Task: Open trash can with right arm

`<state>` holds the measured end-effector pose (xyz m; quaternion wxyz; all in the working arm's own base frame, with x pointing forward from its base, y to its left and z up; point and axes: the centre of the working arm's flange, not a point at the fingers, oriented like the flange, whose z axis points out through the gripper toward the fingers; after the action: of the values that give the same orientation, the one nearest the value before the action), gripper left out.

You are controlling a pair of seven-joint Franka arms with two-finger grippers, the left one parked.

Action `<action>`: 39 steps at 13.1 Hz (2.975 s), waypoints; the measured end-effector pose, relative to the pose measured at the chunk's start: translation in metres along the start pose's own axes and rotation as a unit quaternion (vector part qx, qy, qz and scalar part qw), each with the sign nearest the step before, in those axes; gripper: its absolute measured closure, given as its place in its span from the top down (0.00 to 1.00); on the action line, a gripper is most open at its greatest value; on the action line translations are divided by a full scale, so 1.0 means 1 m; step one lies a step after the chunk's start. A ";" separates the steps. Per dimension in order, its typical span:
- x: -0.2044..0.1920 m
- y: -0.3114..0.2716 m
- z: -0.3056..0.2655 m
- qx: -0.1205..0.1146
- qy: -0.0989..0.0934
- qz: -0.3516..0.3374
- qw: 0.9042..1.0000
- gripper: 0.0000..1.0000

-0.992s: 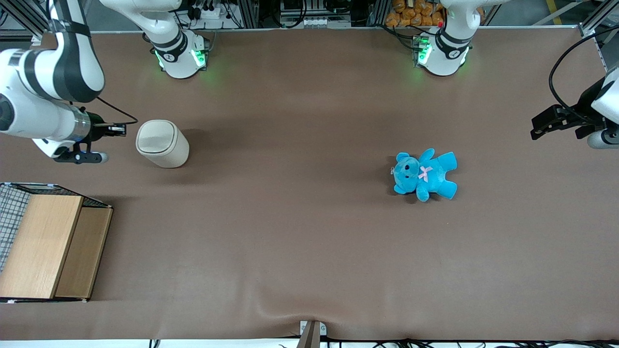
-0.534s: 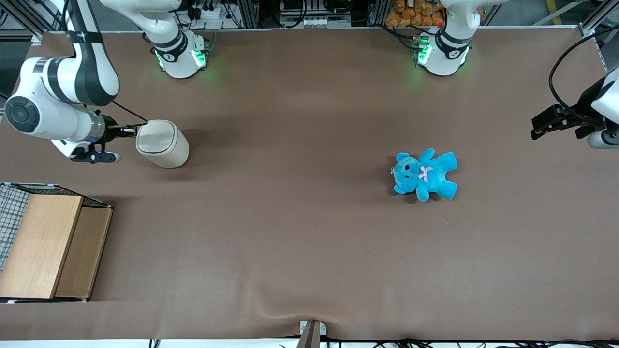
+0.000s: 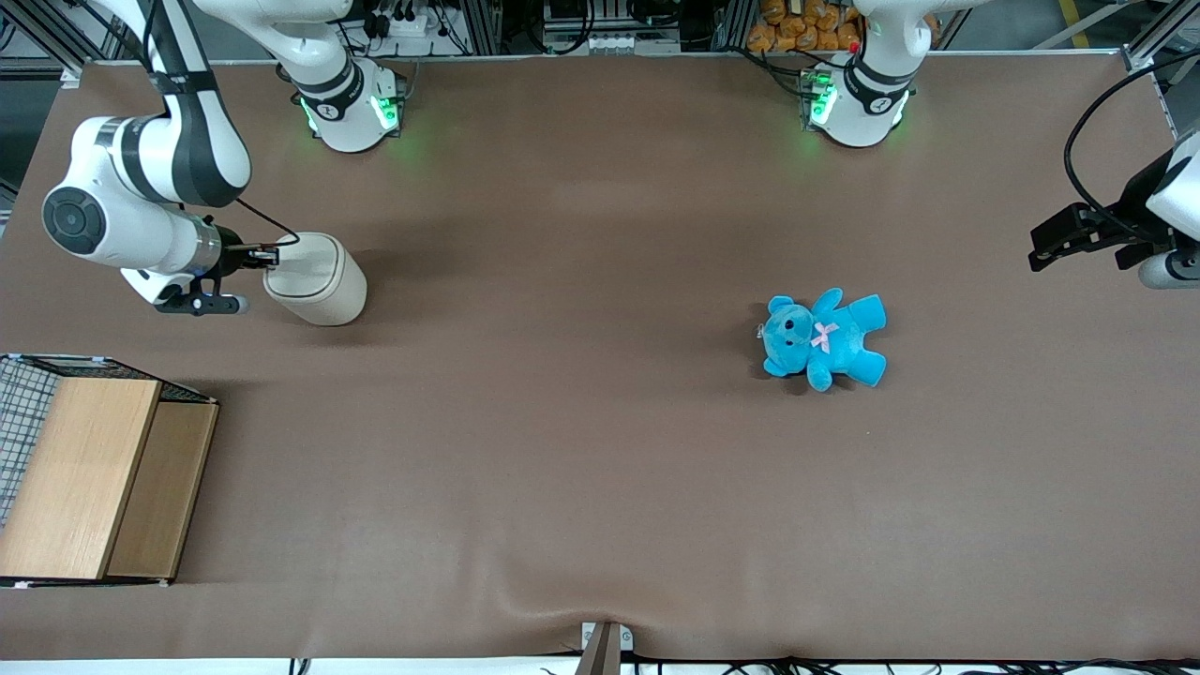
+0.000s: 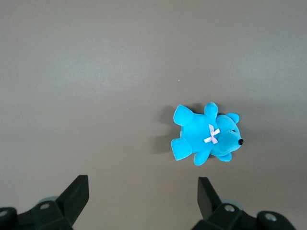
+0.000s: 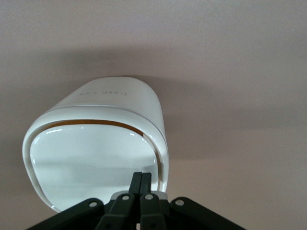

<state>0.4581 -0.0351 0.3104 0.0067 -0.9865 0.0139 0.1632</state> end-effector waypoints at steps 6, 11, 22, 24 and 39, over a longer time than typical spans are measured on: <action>0.000 0.000 0.008 -0.001 0.017 0.000 1.000 0.01; -0.007 -0.002 -0.009 0.000 -0.019 -0.002 1.000 0.01; -0.018 -0.063 -0.202 -0.001 0.000 -0.008 1.000 0.46; -0.018 -0.067 -0.232 0.000 0.030 -0.011 0.999 0.69; -0.023 -0.014 -0.357 0.009 0.153 -0.020 0.988 1.00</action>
<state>0.5513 -0.0266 0.6559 0.0166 -0.9998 -0.0035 0.0099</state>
